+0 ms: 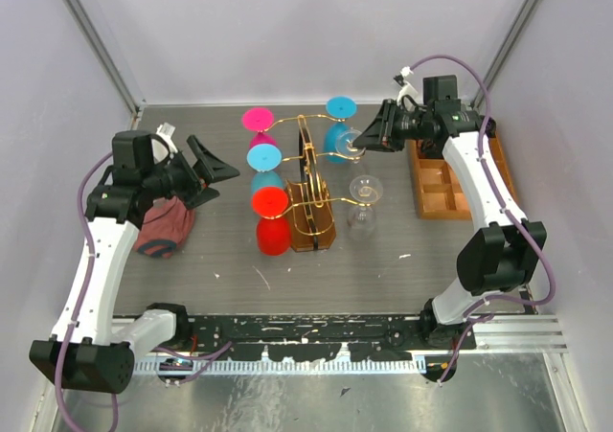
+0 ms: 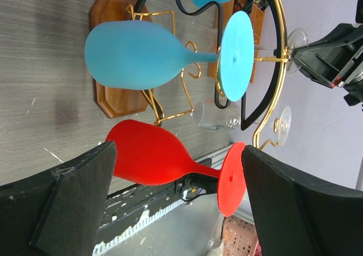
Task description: Take the wine glass off the wine glass rack
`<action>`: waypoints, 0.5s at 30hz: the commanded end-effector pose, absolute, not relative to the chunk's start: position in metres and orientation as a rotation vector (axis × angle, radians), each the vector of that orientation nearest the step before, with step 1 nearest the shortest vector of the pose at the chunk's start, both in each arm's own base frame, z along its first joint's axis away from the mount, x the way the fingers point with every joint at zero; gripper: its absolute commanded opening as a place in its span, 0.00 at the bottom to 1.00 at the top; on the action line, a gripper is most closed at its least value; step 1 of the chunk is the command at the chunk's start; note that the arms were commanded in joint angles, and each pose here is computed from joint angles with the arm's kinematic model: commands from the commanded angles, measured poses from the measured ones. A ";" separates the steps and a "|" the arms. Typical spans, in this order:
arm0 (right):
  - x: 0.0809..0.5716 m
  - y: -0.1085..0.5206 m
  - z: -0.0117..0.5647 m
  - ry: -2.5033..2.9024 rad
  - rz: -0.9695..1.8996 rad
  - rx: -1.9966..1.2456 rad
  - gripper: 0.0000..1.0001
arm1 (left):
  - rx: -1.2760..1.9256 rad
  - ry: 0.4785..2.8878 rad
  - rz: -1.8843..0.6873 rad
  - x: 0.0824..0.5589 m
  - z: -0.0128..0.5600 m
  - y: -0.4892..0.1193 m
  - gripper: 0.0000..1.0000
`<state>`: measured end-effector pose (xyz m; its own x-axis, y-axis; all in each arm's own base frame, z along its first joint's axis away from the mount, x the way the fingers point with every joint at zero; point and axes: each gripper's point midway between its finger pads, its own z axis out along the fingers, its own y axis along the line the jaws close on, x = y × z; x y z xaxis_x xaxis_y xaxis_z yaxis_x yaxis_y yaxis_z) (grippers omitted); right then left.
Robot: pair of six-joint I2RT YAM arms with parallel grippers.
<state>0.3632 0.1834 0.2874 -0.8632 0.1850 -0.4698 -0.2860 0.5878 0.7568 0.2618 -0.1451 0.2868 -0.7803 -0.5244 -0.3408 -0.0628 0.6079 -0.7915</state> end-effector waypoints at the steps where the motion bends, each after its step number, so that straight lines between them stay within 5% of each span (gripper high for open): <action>1: 0.362 0.189 0.310 2.248 1.228 -0.139 0.19 | -0.444 2.284 -1.111 0.254 0.284 -0.147 0.98; 6: 0.362 0.181 0.322 2.221 1.184 -0.113 0.10 | -0.451 2.272 -1.139 0.252 0.290 -0.150 0.98; 15: 0.353 0.163 0.339 2.173 1.187 -0.074 0.09 | -0.453 2.287 -1.118 0.252 0.291 -0.148 0.98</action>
